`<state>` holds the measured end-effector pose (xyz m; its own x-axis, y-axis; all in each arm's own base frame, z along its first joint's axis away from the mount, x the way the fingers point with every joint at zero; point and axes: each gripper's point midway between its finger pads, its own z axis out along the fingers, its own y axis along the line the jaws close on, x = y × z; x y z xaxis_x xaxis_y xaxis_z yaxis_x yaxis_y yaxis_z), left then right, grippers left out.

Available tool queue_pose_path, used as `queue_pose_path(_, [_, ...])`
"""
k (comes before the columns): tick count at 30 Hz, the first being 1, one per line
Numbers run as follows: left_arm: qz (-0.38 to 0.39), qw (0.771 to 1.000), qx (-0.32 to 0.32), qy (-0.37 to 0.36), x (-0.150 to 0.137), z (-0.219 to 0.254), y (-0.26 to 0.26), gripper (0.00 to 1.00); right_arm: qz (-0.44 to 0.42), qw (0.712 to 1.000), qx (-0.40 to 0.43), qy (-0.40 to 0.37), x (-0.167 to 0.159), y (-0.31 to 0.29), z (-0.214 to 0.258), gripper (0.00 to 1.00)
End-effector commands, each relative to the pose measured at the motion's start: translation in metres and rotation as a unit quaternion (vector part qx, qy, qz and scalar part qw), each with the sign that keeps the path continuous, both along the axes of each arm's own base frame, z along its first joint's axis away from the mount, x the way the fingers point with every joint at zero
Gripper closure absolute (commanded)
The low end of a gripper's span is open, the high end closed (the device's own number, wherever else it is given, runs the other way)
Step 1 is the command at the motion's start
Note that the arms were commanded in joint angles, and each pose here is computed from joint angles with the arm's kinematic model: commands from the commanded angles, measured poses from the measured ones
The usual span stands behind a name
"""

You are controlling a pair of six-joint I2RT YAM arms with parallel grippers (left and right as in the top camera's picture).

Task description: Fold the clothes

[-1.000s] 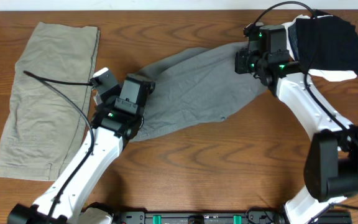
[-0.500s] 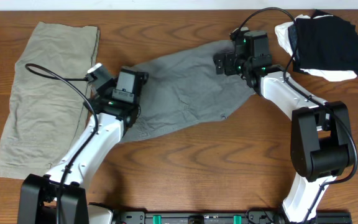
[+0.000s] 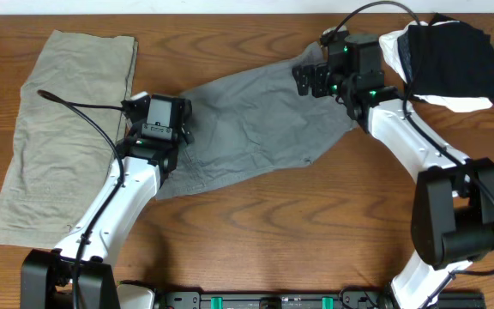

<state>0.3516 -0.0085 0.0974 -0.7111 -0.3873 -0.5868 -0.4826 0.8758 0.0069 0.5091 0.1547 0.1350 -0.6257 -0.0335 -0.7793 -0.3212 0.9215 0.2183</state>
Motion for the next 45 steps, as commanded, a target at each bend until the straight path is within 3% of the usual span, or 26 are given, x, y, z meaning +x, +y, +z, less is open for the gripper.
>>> queue_pose_path(1, [-0.021, 0.999, -0.023, 0.009, -0.002, 0.004, -0.007, 0.02, 0.009, 1.0, -0.02, -0.012, 0.003, 0.001, 0.003, 0.01])
queue_pose_path(11, [-0.018, 0.999, -0.028, 0.006, 0.002, 0.005, 0.001, 0.02, 0.019, 0.997, -0.008, -0.073, 0.039, 0.024, -0.03, 0.01])
queue_pose_path(19, [-0.021, 0.999, -0.033, 0.015, -0.002, 0.001, -0.001, 0.02, 0.037, 0.998, -0.015, -0.044, 0.036, 0.047, -0.095, 0.01])
queue_pose_path(32, [-0.044, 0.995, -0.073, 0.049, -0.01, -0.013, -0.017, 0.02, -0.02, 0.991, -0.056, -0.124, 0.061, 0.03, -0.073, 0.01])
queue_pose_path(43, [-0.04, 0.991, -0.069, 0.106, -0.048, -0.01, -0.011, 0.02, 0.015, 0.996, -0.085, -0.007, 0.003, 0.02, -0.034, 0.01])
queue_pose_path(45, [-0.039, 0.992, -0.07, 0.098, -0.048, -0.005, -0.01, 0.02, 0.02, 0.995, -0.095, 0.011, -0.005, 0.018, -0.038, 0.08])
